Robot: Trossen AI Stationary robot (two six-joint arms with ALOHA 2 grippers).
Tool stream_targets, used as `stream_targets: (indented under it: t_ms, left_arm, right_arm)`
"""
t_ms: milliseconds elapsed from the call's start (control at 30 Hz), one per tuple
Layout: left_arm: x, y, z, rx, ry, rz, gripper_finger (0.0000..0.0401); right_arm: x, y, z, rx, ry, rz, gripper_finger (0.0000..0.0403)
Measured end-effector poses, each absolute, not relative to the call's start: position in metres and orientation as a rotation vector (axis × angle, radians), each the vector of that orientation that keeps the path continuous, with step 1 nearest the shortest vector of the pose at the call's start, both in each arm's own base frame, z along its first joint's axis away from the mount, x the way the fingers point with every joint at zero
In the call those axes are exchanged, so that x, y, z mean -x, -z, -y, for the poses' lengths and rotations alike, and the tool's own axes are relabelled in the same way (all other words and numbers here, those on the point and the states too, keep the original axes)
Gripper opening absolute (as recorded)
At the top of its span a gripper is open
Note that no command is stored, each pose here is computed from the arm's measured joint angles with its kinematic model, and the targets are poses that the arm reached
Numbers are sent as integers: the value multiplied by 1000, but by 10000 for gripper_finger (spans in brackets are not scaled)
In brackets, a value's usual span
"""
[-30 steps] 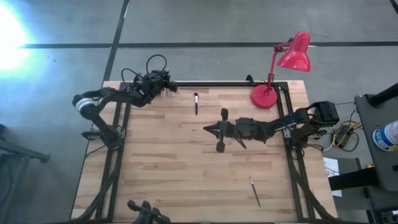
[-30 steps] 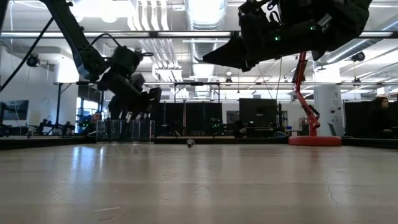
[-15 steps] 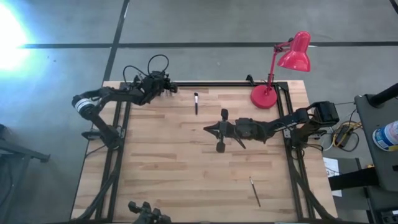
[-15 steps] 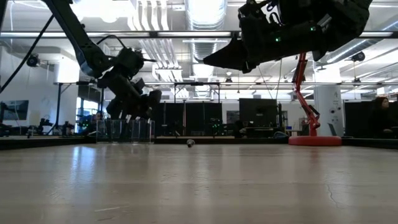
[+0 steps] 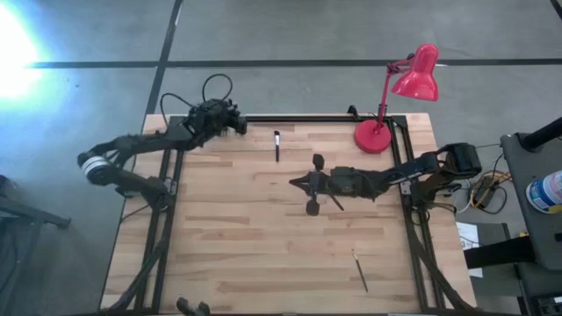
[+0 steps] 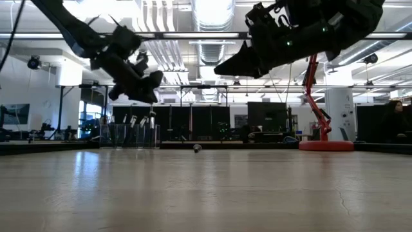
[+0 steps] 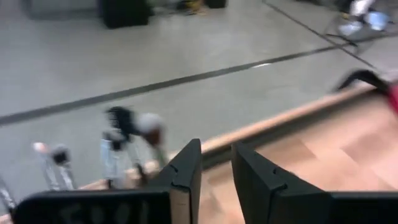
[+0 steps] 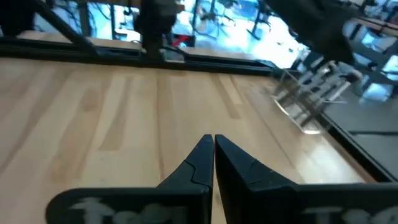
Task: Pick & Place Makeup Brushes
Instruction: Put the eyeshadow brush into the transparent organizer
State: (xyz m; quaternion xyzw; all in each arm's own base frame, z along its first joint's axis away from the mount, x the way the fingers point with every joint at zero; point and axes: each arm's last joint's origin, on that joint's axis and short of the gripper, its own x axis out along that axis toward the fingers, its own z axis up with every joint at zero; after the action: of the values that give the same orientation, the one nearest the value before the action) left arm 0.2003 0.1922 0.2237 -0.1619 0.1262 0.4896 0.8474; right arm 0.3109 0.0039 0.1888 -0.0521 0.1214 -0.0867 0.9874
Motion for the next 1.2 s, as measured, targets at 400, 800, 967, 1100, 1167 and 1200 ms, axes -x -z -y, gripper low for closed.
stream_targets:
  t_ms: [400, 800, 967, 1100, 1167, 1200]
  left_arm:
    - [-212, -198, -76, 226, -580, -16, 3]
    - [-215, -182, -39, 197, -415, -57, 2]
    - [-218, -177, -34, 192, -394, -86, 2]
    - [-221, -172, -32, 195, -386, -107, 2]
    - [-223, -169, -31, 201, -383, -110, 2]
    - [-223, -169, -31, 200, -381, -111, 2]
  right_arm:
    - [-286, -204, -31, 43, 356, -428, 9]
    - [-234, -178, -94, -180, 423, -729, 9]
    - [-208, -169, -121, -345, 417, -843, 12]
    - [-192, -164, -145, -494, 393, -899, 32]
    - [-184, -163, -154, -567, 389, -923, 48]
    - [-181, -162, -158, -595, 390, -934, 56]
